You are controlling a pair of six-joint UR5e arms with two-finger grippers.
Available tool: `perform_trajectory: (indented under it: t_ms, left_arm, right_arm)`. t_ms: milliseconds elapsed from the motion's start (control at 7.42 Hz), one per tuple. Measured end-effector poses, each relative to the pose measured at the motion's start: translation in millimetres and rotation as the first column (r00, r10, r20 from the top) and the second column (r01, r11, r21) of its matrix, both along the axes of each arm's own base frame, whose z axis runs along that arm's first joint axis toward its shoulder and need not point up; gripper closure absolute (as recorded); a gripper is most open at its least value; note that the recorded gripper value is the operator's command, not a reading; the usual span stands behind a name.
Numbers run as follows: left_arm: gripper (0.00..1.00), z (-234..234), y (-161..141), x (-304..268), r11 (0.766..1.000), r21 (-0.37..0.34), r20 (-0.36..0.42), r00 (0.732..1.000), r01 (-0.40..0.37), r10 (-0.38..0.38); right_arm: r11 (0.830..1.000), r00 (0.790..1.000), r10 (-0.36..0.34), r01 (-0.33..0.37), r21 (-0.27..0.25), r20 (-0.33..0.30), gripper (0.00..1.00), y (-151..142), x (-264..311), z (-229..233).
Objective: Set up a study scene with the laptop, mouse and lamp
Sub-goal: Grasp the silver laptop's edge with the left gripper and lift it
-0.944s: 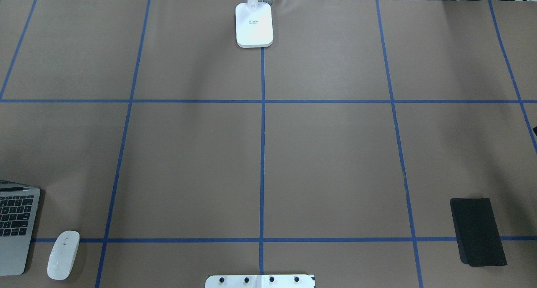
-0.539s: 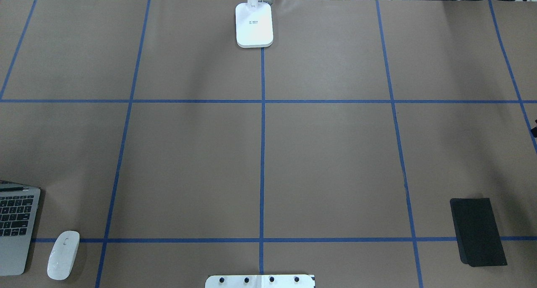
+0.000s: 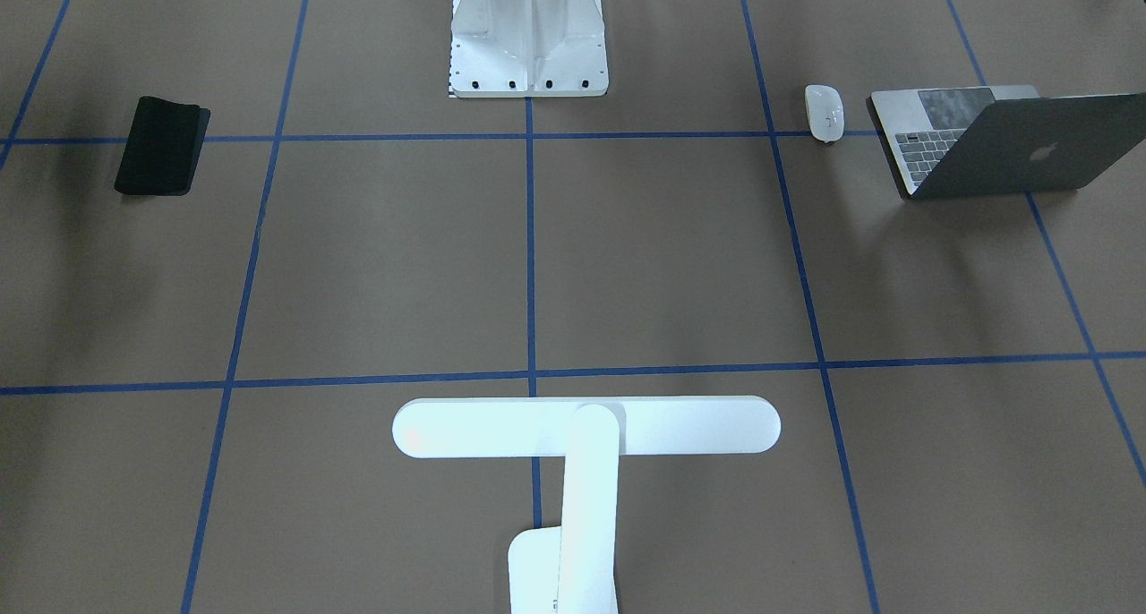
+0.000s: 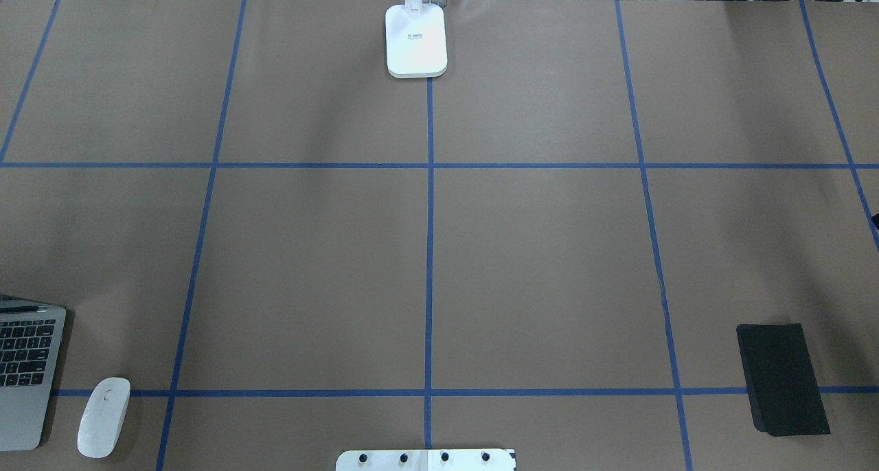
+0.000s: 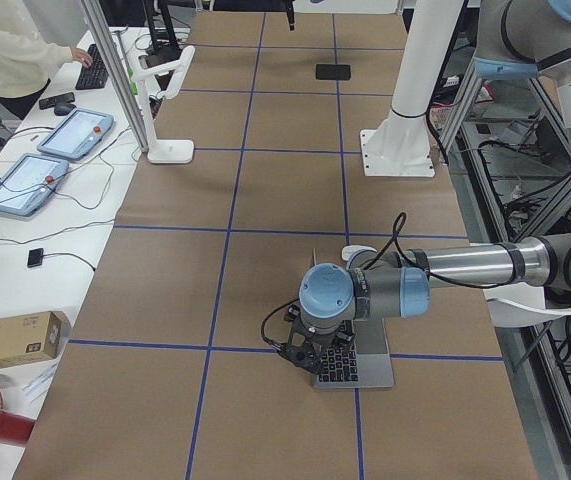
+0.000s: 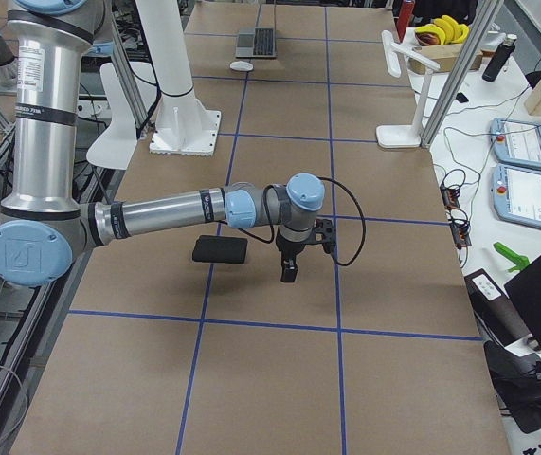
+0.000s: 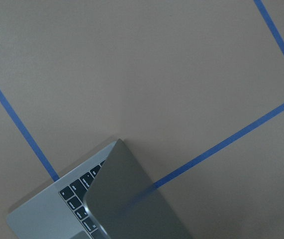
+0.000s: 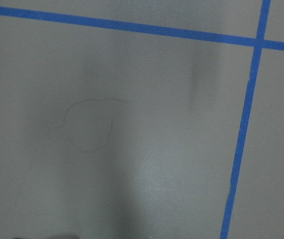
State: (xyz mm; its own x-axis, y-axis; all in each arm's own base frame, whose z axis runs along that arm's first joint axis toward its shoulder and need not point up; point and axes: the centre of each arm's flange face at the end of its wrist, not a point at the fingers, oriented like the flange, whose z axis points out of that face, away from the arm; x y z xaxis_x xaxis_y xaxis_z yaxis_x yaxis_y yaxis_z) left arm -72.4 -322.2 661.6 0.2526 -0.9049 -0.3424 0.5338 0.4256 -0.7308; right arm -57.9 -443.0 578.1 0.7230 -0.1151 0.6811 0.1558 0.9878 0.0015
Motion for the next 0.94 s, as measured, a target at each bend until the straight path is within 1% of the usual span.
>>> perform_trajectory:
  t_ms: [135, 539, 944]
  left_arm:
    - [0.0, 0.8, 3.4, 2.0, 1.0, -0.009, -0.017, 1.0, 0.003, -0.003]
    - [0.0, -6.7, 0.4, 22.9, 0.999, -0.048, -0.114, 0.993, 0.0, -0.005]
    - [0.0, -7.9, -2.3, 42.0, 0.998, -0.058, -0.165, 0.986, -0.035, 0.025]
  right_arm:
    - [1.0, 1.0, -0.001, 0.001, -0.001, -0.001, 0.0, 2.0, 0.5, 0.9]
    - [1.0, 1.0, -0.002, 0.002, -0.004, 0.0, 0.0, 6.9, 1.9, 1.7]
    - [1.0, 1.0, -0.004, 0.004, -0.011, 0.006, 0.0, 11.0, 2.5, 4.5]
